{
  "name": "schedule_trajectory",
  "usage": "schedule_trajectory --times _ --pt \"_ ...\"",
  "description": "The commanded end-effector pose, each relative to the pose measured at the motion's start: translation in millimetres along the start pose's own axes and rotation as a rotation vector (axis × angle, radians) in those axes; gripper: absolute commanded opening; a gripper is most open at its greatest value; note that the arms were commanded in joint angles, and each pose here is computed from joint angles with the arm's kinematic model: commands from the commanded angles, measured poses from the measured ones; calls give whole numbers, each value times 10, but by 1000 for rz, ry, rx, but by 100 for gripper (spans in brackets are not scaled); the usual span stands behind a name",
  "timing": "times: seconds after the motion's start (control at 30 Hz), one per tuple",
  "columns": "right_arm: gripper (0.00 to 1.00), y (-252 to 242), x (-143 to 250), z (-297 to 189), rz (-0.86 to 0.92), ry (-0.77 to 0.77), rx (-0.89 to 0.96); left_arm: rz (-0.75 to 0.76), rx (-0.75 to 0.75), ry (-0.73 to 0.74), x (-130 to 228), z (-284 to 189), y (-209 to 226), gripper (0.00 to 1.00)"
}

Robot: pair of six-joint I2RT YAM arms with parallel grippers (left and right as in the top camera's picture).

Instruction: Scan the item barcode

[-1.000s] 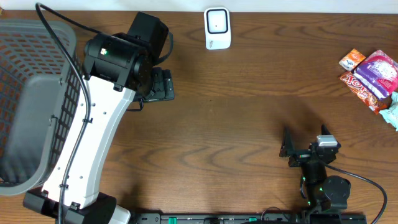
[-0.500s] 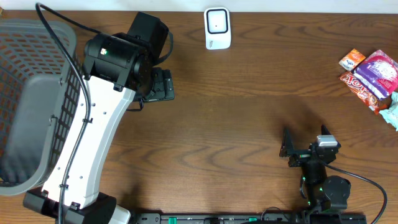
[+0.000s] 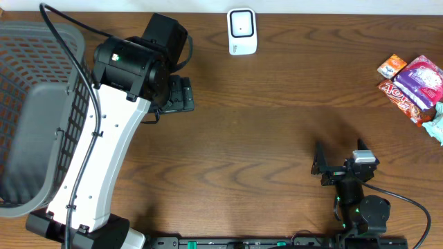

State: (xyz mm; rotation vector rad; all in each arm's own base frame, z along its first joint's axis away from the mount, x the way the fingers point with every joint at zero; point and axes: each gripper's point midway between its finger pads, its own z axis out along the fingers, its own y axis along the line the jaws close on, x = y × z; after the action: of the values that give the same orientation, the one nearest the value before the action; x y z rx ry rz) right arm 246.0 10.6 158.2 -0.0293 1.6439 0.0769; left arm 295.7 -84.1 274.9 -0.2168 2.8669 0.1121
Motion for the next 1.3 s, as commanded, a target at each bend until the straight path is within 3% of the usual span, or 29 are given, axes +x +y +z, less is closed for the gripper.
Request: schedule_trajectory --times 0.0,0.4,0.6,0.8,0.93,1.27 --pt "99 29 3 -1 13 -3 -14 3 -11 35 102 -36 57 98" --pt "99 29 3 -1 13 -3 -14 -59 44 -33 402 -106 200 98" --pt "99 29 3 -1 13 -3 -14 -26 85 -145 540 125 264 98" --pt "99 29 3 -1 13 -3 -14 126 130 -270 640 451 268 98" --pt "99 29 3 -1 13 -3 -14 94 140 -310 714 668 372 98" --pt "99 29 3 -1 13 -3 -14 185 389 -545 714 877 201 98"
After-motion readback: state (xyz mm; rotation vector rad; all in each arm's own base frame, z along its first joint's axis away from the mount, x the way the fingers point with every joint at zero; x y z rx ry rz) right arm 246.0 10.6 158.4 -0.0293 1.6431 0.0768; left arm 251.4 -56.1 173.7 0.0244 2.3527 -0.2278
